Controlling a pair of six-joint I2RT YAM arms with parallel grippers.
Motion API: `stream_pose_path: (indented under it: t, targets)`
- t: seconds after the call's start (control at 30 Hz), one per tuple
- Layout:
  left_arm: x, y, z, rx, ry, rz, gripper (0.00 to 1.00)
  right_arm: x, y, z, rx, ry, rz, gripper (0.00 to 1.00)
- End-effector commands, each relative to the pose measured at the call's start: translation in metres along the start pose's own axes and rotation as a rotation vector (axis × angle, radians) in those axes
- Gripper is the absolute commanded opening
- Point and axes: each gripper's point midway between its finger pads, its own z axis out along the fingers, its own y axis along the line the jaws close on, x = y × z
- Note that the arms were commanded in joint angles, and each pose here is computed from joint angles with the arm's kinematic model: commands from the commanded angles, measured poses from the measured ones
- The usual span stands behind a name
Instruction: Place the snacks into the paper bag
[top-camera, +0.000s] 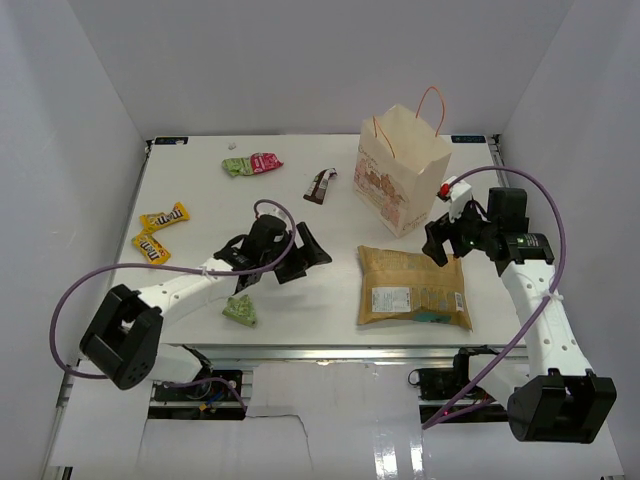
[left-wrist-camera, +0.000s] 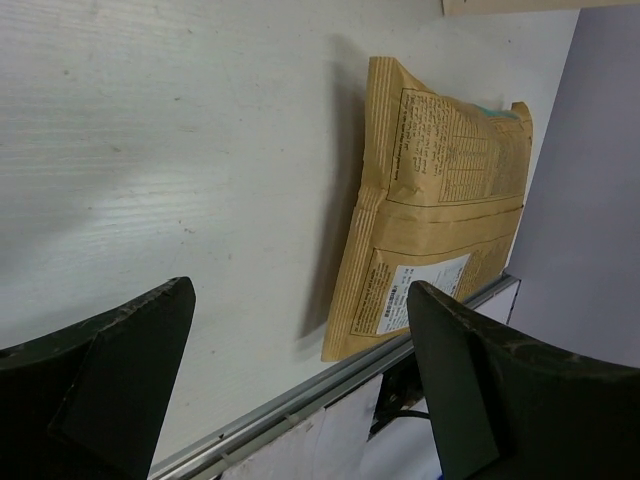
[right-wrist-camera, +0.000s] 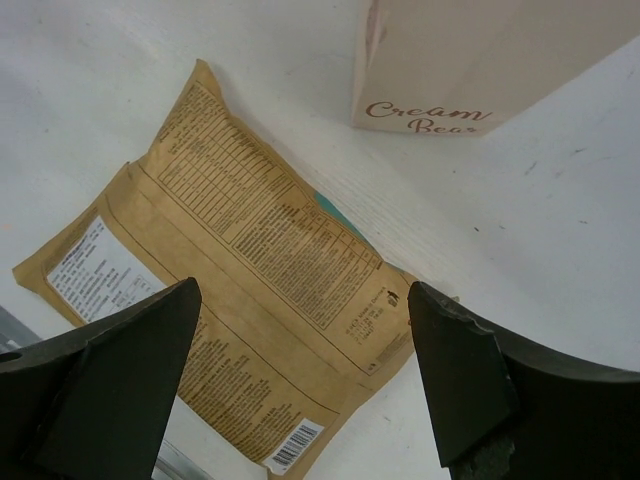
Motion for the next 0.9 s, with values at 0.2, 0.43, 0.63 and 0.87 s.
stream_pose_path:
  t: [0.2,0.43,0.63,0.87]
  targets:
    - [0.022,-0.049,0.043,0.071,0.107,0.097,0.98,-0.012,0.022,0.007,-0.158,-0.044,0.033,0.90]
    - [0.038,-0.068,0.082,0.106,0.199,0.150,0.92,-0.005,0.015,0.005,-0.133,-0.042,0.052,0.90]
    - [0.062,-0.083,0.103,0.161,0.297,0.176,0.87,0.000,0.018,0.005,-0.141,-0.042,0.057,0.90]
    - [0.076,-0.095,0.099,0.286,0.343,0.178,0.82,0.001,0.025,0.005,-0.181,-0.055,0.062,0.91]
